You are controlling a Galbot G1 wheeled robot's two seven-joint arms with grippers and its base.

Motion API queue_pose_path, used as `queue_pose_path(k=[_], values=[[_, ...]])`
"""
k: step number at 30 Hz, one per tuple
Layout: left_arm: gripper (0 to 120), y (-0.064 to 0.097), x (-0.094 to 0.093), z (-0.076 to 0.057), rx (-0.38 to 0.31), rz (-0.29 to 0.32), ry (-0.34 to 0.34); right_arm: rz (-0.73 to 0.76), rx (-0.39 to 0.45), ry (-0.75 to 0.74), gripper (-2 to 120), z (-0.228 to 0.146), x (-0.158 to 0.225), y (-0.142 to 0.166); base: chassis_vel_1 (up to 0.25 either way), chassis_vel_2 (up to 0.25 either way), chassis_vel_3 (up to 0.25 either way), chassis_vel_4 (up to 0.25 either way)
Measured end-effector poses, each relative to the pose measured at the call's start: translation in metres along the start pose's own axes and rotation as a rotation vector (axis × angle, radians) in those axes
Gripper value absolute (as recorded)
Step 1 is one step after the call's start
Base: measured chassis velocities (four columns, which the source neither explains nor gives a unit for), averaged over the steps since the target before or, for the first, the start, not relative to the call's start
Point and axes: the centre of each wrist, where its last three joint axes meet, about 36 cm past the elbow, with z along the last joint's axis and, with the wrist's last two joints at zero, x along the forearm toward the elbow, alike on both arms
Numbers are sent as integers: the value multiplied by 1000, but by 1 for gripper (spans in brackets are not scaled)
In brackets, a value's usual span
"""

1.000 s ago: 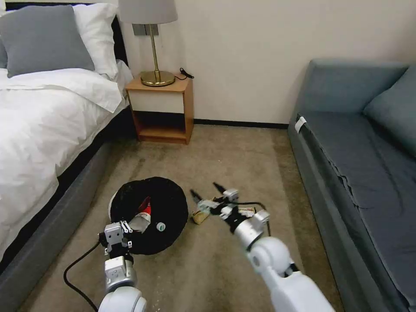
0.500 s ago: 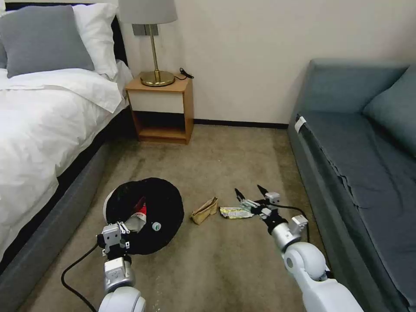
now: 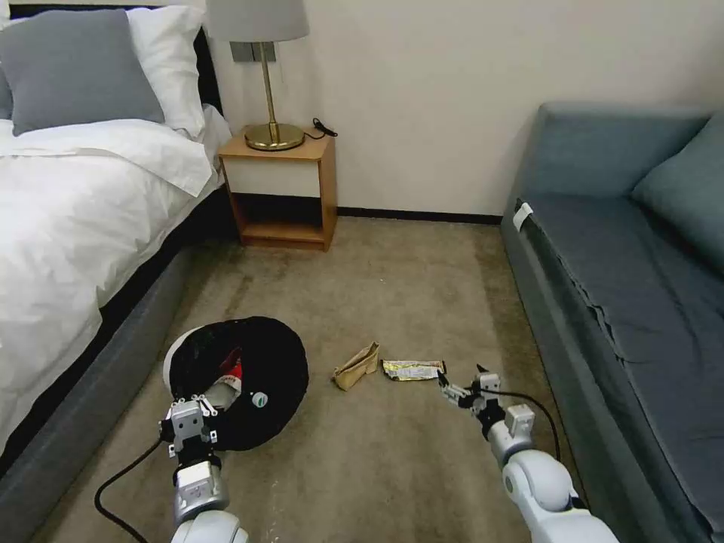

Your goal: Pick up the trash bin, then pick up the garbage on the floor and place it into the trash bin.

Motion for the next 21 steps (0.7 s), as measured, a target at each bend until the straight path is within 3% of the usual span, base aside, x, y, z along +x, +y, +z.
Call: queue_pose_path(k=[9, 21], values=[[2, 9, -4, 3, -24, 5, -19, 30, 41, -13, 100, 2, 7, 7, 0, 0, 0, 0], [2, 21, -7, 5, -54, 17, -33, 82, 29, -55, 100, -12, 12, -4, 0, 0, 0, 0]])
